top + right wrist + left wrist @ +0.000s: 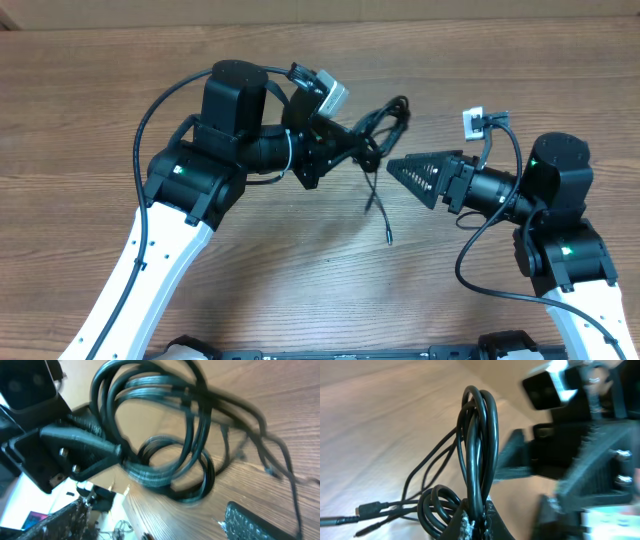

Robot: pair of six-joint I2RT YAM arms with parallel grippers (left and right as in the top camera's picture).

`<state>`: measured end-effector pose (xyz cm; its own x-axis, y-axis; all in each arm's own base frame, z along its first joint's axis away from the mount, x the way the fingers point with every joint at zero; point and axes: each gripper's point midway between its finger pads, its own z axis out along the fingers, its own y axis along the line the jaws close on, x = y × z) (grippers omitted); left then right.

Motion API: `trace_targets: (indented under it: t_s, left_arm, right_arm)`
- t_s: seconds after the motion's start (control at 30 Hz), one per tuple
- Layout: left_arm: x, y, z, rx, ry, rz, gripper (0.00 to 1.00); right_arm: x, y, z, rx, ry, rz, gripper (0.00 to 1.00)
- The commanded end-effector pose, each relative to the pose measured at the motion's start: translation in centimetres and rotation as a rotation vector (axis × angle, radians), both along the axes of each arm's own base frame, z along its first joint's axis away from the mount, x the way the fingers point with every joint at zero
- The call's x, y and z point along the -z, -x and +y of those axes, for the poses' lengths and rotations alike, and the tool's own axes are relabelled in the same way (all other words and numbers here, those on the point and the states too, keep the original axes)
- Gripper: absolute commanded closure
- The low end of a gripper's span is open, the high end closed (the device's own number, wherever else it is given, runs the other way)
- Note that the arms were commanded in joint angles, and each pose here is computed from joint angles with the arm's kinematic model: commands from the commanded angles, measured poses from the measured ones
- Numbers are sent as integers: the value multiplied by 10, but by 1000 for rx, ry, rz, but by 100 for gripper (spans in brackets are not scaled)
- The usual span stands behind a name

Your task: Untangle cables

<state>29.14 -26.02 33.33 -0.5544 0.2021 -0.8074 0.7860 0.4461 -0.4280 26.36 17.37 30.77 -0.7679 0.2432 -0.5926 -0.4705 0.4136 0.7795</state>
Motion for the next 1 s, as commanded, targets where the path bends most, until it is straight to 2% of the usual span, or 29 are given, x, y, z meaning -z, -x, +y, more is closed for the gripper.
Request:
trace_targets:
  t_s: [0.0, 0.13, 0.23, 0.37, 0.4, 0.53, 0.67, 0.7, 0.73, 0.83, 0.97]
  left_arm:
    - [10, -23, 16, -88, -148, -156, 96]
    - [17, -24, 21, -111, -181, -141, 96]
    - [11, -2, -4, -1, -132, -140, 96]
    - [5, 18, -30, 83, -109, -173, 96]
    - [3, 22, -35, 96, -103, -182, 96]
    - [1, 28, -43, 116, -93, -193, 96]
    - [-2, 33, -45, 142, -67, -169, 96]
    - [-3, 36, -47, 158, -57, -165, 96]
    - [-3, 37, -46, 159, -57, -164, 96]
    - [-3, 36, -47, 157, -56, -168, 96]
    - [-4, 34, -46, 150, -53, -167, 96]
  right_arm:
    - [-11, 8, 5, -64, 11, -97, 13]
    - [-31, 17, 11, -140, -51, -147, 12]
    - [-50, 15, 12, -139, -76, -229, 11]
    - [-52, 14, 12, -135, -76, -244, 12]
    - [-52, 14, 12, -135, -76, -244, 16]
    - [-52, 14, 12, -135, -76, -244, 39]
    - [-52, 12, 11, -126, -74, -245, 44]
    - [-52, 11, 11, -120, -72, -245, 49]
    - [-52, 11, 10, -115, -72, -245, 56]
    - [-51, 10, 10, -114, -71, -245, 96]
    - [-51, 11, 10, -118, -72, -246, 96]
